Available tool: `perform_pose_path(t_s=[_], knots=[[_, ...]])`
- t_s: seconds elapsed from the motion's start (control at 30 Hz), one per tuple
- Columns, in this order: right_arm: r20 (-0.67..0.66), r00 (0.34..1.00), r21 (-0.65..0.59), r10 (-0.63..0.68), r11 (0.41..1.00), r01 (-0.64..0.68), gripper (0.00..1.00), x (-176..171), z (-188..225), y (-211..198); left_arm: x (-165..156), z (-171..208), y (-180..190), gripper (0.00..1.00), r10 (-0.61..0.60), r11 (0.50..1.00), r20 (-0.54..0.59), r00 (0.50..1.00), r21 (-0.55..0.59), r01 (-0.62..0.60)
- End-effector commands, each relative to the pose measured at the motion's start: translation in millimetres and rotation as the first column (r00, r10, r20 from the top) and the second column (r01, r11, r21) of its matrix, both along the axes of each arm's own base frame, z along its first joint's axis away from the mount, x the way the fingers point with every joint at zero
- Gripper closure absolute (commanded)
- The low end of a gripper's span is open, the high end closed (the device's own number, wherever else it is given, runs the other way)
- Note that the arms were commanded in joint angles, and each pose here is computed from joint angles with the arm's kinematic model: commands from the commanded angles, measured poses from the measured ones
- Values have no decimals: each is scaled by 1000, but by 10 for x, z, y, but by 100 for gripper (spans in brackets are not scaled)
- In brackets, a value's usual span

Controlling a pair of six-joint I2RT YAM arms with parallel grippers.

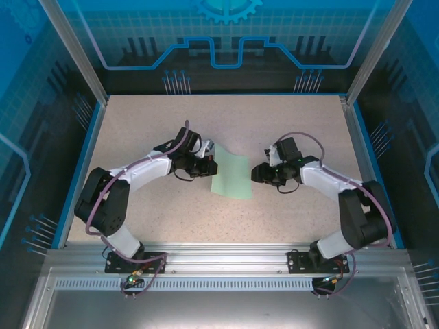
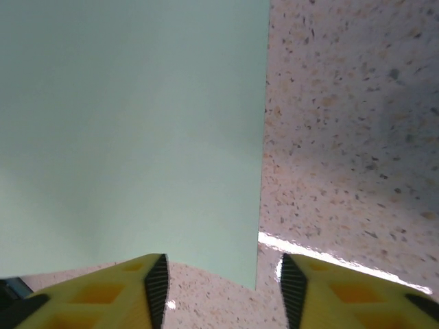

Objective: Fold a paper plane with a square sheet of paper (fold left side to right side)
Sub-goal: Place a square sheet of paper at the center of the table, then first fold in half a square sheet of paper at the center of the table.

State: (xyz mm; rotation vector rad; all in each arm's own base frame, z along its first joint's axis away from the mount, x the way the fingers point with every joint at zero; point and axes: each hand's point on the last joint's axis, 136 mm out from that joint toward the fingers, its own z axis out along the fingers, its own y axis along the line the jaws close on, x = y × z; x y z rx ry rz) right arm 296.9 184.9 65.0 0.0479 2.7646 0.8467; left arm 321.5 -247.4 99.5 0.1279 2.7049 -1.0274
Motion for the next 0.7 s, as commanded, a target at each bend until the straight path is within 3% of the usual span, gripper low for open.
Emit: perform_pose_path(t_s=[0.0, 0.2, 0.47, 0.67], knots=[[61, 998, 57, 27, 998, -31, 59, 259, 121, 282, -12, -46, 43, 97, -2, 1000, -29, 1000, 28, 3], [-11, 999, 32, 53, 998, -53, 65, 244, -176, 415, 15, -19, -16, 89, -8, 1000, -38, 999, -1, 8], [-99, 994, -74, 46, 996, -54, 66, 47, -584, 304, 64, 51, -209, 64, -35, 996, -42, 999, -80, 31], [-121, 992, -28, 41, 999, -45, 66, -67, -701, 302, 96, 63, -340, 52, -59, 992, -42, 997, -116, 54]])
